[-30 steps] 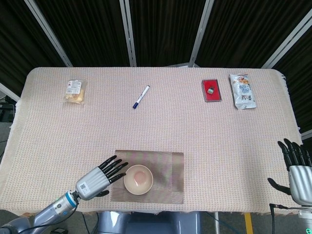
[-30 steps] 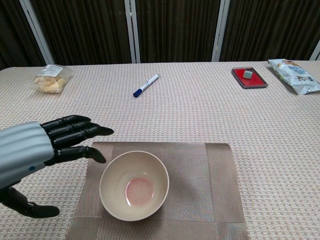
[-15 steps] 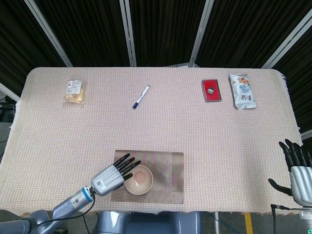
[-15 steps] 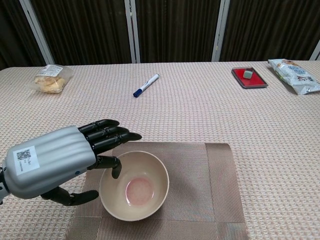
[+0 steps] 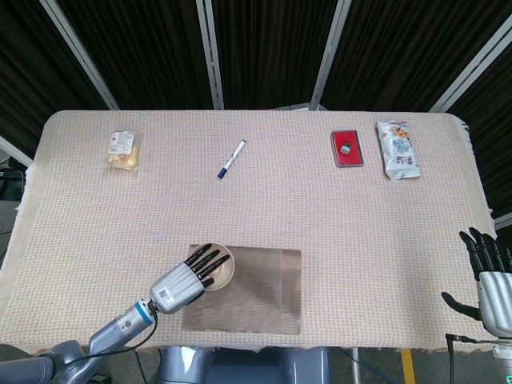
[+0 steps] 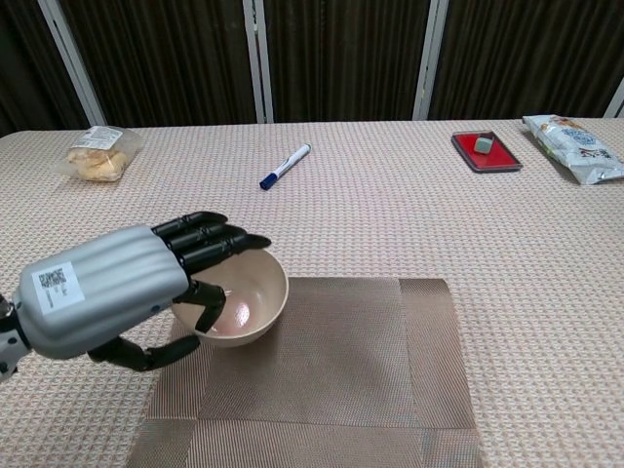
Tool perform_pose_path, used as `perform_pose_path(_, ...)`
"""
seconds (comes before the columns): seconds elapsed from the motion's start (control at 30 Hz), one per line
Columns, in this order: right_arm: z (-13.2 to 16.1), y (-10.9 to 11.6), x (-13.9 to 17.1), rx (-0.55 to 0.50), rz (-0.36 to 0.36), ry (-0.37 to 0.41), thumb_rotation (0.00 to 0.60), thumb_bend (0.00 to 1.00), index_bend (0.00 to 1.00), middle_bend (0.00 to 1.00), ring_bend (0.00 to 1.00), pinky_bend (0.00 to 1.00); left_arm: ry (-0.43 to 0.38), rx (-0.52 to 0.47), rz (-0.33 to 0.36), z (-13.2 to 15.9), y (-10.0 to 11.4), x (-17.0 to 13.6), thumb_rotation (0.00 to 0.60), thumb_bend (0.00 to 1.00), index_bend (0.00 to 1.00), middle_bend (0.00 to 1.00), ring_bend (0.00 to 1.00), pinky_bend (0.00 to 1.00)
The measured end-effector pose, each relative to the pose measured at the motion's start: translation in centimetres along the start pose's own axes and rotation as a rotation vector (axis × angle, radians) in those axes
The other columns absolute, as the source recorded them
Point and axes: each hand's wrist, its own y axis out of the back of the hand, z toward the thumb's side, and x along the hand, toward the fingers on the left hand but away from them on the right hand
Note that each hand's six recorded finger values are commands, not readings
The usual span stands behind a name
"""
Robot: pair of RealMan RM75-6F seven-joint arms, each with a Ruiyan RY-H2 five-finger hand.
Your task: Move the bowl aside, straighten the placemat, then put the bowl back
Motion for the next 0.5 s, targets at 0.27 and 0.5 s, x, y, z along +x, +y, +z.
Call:
perform_pose_path(0.27,0.0,-0.2,-0.1,0.001,0.008,0.000,0.600,0.00,0.00,0.00,0.00,0.00,0.152,-0.019,0.048,-5.4,2.5,0.6,0.600,0.39,0.61,0.00,0.00,0.00)
perform_pose_path(0.5,0.1,-0.4,0.0,0.008,0.011,0.000,0.600,0.00,0.00,0.00,0.00,0.00,0.382,-0.042,0.025,-13.3,2.6,-0.7,0.600,0.39,0.61,0.00,0.00,0.00)
